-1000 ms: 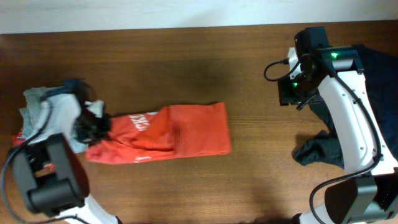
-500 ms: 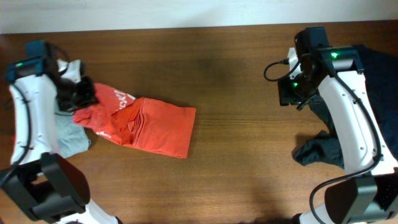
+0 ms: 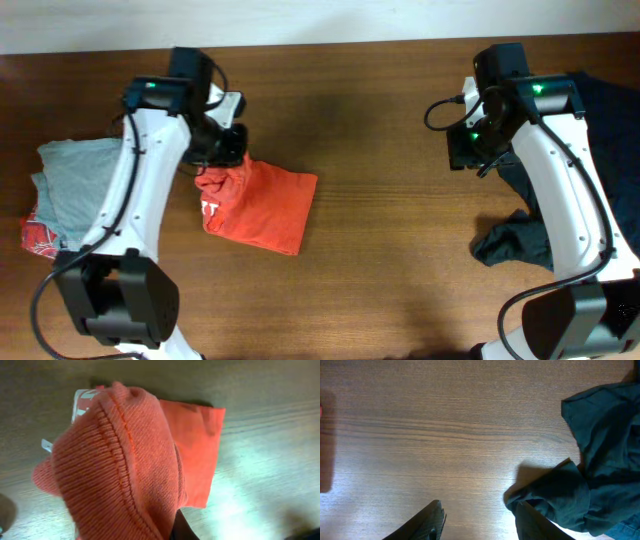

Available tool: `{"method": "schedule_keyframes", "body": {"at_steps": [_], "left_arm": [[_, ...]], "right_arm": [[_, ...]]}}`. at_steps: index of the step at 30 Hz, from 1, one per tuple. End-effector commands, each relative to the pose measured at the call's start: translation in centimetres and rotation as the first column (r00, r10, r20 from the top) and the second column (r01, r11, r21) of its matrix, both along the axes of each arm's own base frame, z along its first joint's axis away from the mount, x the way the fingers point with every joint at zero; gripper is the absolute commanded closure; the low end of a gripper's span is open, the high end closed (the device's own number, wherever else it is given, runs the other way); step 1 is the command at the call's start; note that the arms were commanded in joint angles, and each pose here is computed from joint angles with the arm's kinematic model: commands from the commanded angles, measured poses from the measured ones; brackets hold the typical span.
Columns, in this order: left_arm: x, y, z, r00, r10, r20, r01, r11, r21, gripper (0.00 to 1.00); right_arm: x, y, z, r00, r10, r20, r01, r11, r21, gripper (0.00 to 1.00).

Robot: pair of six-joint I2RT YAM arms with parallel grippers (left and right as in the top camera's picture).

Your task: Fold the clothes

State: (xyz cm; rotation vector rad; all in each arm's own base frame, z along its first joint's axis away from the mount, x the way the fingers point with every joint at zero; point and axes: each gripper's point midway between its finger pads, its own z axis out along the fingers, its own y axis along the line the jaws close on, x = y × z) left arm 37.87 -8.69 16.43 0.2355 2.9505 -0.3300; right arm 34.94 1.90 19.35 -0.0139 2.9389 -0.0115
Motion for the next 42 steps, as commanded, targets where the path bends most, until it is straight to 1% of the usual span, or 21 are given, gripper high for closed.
{"method": "schedule_keyframes", "body": {"at_steps": [1,12,15,16,18,23,30,31,32,34,37,42], "left_arm": [[-0.4,-1.1,0.9,0.998,-0.046,0.032,0.046,0.999,0.03,0.97],[-1.8,-3.8,0.2,0.992,-0.123,0.003,0.122,0.992,0.033,0.95],[-2.4,-4.2,-0.4,0.991,-0.135,-0.017,0.136,0.99,0.036,0.91],[-2.6,-4.1,-0.6,0.99,-0.135,-0.025,0.136,0.99,0.037,0.85],[-3.1,-4.0,-1.4,0.99,-0.135,-0.049,0.137,0.99,0.04,0.8],[-3.6,-3.9,-2.0,0.988,-0.137,-0.074,0.141,0.989,0.043,0.8],[-3.9,-4.8,-2.2,0.984,-0.163,-0.073,0.166,0.985,0.043,0.79],[-4.0,-5.0,-2.2,0.983,-0.168,-0.075,0.171,0.984,0.043,0.78],[-4.1,-5.2,-2.3,0.982,-0.173,-0.076,0.177,0.983,0.043,0.69],[-4.4,-5.8,-2.3,0.979,-0.189,-0.079,0.192,0.981,0.035,0.63],[-4.8,-6.6,-2.2,0.975,-0.209,-0.081,0.211,0.977,0.018,0.58],[-4.8,-5.4,-2.3,0.978,-0.186,-0.094,0.191,0.98,0.05,0.58]], "right_arm": [[-0.1,-0.5,-0.1,1.0,-0.014,-0.007,0.014,1.0,-0.018,0.48],[-0.1,-0.5,-0.1,1.0,-0.014,-0.007,0.013,1.0,-0.018,0.48],[-0.1,-0.5,-0.1,1.0,-0.014,-0.007,0.013,1.0,-0.018,0.48],[-0.1,-0.5,-0.1,1.0,-0.014,-0.007,0.013,1.0,-0.018,0.48],[-0.1,-0.5,-0.1,1.0,-0.014,-0.007,0.013,1.0,-0.018,0.48],[-0.1,-0.5,-0.1,1.0,-0.014,-0.007,0.014,1.0,-0.018,0.48],[-0.1,-0.5,-0.1,1.0,-0.014,-0.007,0.014,1.0,-0.018,0.48],[-0.1,-0.5,-0.1,1.0,-0.014,-0.007,0.014,1.0,-0.018,0.48],[-0.1,-0.5,-0.1,1.0,-0.014,-0.006,0.014,1.0,-0.018,0.48],[-0.1,-0.5,-0.1,1.0,-0.014,-0.007,0.014,1.0,-0.018,0.48],[-0.1,-0.5,-0.1,1.0,-0.014,-0.006,0.014,1.0,-0.018,0.48],[-0.1,-0.5,-0.1,1.0,-0.013,-0.006,0.013,1.0,-0.018,0.48]]}}
